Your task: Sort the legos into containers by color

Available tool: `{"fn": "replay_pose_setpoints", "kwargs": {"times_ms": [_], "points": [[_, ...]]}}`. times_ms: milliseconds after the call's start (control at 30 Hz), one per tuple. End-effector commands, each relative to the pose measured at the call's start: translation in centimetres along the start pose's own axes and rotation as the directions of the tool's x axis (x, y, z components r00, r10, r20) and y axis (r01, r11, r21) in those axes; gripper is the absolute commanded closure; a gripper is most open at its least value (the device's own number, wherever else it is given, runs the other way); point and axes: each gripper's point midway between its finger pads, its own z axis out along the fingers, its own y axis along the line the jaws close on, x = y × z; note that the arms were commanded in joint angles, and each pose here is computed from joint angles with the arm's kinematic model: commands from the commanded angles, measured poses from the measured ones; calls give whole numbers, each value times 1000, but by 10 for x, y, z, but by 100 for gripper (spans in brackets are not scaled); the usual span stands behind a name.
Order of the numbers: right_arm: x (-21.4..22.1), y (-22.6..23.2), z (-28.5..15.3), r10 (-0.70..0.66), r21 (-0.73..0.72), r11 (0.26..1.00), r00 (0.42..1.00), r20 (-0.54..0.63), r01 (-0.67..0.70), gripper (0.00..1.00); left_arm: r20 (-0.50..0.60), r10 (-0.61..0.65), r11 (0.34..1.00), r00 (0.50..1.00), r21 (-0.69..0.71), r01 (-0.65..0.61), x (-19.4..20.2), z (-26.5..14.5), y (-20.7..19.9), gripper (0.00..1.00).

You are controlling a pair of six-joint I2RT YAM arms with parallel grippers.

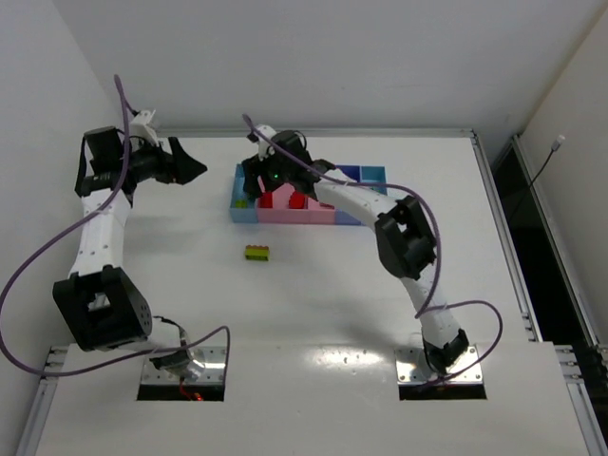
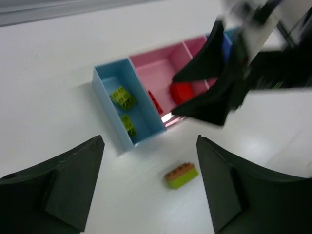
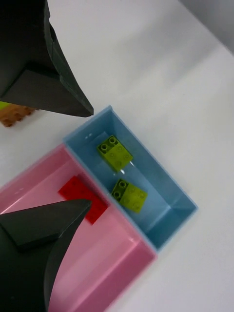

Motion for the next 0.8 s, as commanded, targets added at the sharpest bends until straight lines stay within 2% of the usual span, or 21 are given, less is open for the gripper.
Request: {"fn": "replay_pose_setpoints", "kwargs": {"times_ms": [0,67,100,133,167,233,300,333,367,467,533,567,733,767], "points": [[-92,-18,-84,-43,114,993,978,203,20,30,-150,215,974,965,108,-200,46,-14,-28,20],[-108,-26,-123,-42,140,990,970,238,9,30,-206,283,957,937,128,-261,61,-17,-32,26],[-89,-33,-129,-25,154,988,980,195,-6,30,-253,292,952,922,164,-257,75,-18,-42,31],[-88,-37,-141,-22,164,986,980,200,-12,30,-266,366,925,892,212,-316,85,-19,-45,33],[-82,-46,-163,-9,188,982,981,192,-28,30,-315,388,916,866,241,-322,99,-21,-51,37],[-78,-55,-186,13,204,977,980,197,-54,30,-338,474,872,813,310,-379,115,-22,-57,38],[-66,-69,-214,47,229,969,981,190,-91,30,-394,504,847,768,400,-351,141,-22,-70,38],[-64,-73,-223,61,234,966,978,198,-107,30,-376,568,801,732,456,-387,147,-21,-73,37],[-51,-89,-232,83,258,957,979,189,-131,30,-407,587,788,700,486,-378,160,-21,-72,35],[-42,-103,-255,113,270,948,973,203,-166,30,-431,666,720,608,584,-375,183,-19,-82,26],[-35,-111,-260,127,280,943,972,199,-181,30,-423,698,687,577,623,-374,190,-12,-85,24],[-35,-111,-265,128,275,944,970,206,-183,30,-418,702,684,577,621,-382,189,-10,-84,24],[-23,-118,-281,184,227,946,961,207,-230,30,-426,769,627,477,651,-428,203,6,-72,24],[-16,-118,-281,211,218,943,958,194,-252,30,-399,791,603,464,640,-477,199,17,-68,24]]}}
